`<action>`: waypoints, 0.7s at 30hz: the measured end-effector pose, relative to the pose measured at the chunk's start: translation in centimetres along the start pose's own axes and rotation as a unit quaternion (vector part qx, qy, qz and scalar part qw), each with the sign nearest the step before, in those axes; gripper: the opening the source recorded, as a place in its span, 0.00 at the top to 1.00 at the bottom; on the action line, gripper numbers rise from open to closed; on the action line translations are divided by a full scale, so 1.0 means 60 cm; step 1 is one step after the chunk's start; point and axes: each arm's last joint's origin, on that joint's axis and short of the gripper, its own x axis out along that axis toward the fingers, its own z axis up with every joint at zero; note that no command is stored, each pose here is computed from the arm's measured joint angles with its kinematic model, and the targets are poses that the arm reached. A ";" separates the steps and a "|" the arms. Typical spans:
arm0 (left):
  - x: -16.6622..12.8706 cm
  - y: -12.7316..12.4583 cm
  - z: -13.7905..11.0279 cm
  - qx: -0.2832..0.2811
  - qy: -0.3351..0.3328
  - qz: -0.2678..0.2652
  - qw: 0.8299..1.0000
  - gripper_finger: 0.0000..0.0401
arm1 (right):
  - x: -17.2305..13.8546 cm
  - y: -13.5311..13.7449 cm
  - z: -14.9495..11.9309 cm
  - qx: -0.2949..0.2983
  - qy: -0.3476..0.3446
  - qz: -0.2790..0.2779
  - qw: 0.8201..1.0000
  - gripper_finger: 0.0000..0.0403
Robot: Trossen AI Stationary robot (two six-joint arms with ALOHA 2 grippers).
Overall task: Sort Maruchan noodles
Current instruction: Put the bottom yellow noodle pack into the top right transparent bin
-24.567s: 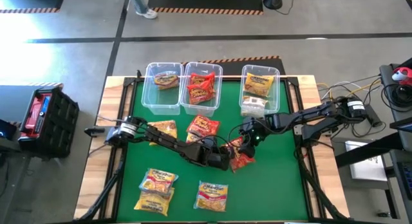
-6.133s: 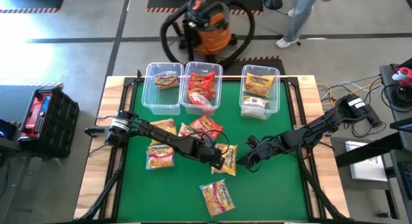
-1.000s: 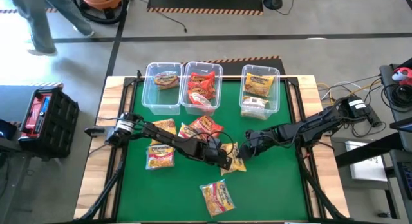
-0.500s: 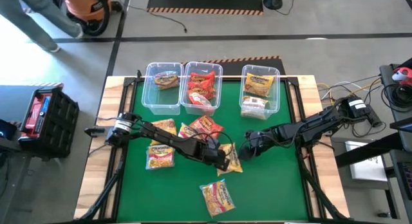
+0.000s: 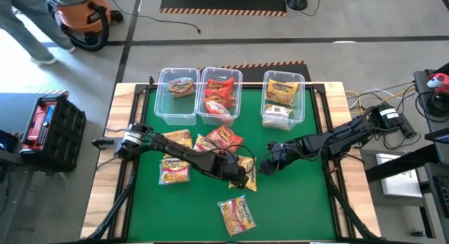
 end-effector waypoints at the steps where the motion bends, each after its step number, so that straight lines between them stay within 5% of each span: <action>1: -0.001 0.000 -0.001 -0.002 0.000 0.000 1.000 0.58 | 0.000 0.000 0.000 -0.001 0.000 0.000 1.000 0.33; 21: 0.017 0.032 -0.015 -0.025 -0.010 0.054 0.998 0.58 | 0.000 0.000 0.003 -0.003 -0.025 -0.004 1.000 0.35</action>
